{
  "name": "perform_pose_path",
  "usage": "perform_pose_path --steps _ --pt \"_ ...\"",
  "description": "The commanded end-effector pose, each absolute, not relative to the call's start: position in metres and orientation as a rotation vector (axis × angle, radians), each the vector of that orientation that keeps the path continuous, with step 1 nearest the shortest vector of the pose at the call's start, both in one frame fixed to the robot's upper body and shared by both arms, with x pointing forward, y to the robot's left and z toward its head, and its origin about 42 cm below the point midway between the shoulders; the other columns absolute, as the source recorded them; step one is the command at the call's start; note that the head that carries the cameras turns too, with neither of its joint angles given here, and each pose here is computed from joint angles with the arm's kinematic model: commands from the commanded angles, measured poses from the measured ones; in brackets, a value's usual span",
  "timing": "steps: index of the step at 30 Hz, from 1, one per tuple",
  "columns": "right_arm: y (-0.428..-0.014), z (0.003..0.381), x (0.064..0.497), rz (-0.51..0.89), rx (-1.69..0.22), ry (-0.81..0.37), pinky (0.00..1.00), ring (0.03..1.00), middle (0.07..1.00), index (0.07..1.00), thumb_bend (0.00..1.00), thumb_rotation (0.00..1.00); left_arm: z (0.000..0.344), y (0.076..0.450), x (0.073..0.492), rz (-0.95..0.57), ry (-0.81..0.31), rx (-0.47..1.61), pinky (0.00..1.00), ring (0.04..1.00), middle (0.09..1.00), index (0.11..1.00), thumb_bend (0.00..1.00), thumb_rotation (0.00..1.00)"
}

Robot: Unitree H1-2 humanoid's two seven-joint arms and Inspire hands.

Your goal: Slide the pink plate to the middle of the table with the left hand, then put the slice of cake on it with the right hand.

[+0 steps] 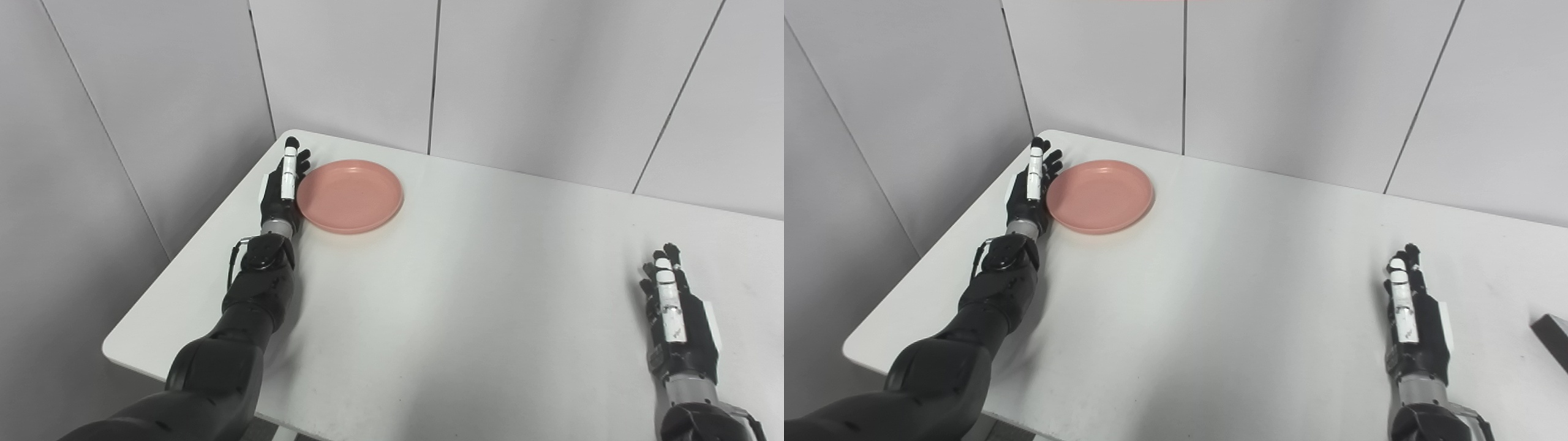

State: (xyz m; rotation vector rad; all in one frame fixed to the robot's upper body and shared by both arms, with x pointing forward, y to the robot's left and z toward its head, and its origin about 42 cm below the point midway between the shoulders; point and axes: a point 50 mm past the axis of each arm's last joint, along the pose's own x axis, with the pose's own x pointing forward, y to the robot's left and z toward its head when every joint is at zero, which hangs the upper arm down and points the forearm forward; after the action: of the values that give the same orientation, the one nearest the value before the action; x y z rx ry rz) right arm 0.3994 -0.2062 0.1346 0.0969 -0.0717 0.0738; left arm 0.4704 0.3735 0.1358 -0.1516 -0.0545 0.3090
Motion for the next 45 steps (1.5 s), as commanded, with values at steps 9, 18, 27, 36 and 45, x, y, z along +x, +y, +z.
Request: perform_pose_path --steps 9,18,27,36,45 --pt "-0.202 0.151 0.406 0.084 0.092 -0.128 1.00 0.973 0.983 0.992 0.52 0.85 0.170 0.346 0.488 0.146 -0.154 -0.239 0.86 0.870 0.852 0.841 0.75 1.00" --pt "-0.201 0.153 0.406 0.082 0.094 -0.126 1.00 0.969 0.980 0.989 0.50 0.85 0.170 0.326 0.489 0.069 -0.143 -0.236 0.84 0.869 0.857 0.848 0.75 1.00" --pt "-0.201 0.152 0.407 0.089 0.095 -0.128 1.00 0.973 0.983 0.995 0.50 0.86 0.165 0.306 0.488 0.043 -0.138 -0.199 0.85 0.886 0.877 0.873 0.74 1.00" --pt "-0.200 0.152 0.407 0.092 0.088 -0.134 1.00 0.977 0.985 0.995 0.51 0.86 0.163 0.291 0.486 0.024 -0.117 -0.133 0.91 0.909 0.896 0.887 0.76 1.00" --pt "-0.199 0.154 0.406 0.088 0.086 -0.129 1.00 0.973 0.979 0.986 0.53 0.87 0.165 0.277 0.483 -0.006 -0.118 -0.084 0.91 0.920 0.911 0.904 0.75 1.00"
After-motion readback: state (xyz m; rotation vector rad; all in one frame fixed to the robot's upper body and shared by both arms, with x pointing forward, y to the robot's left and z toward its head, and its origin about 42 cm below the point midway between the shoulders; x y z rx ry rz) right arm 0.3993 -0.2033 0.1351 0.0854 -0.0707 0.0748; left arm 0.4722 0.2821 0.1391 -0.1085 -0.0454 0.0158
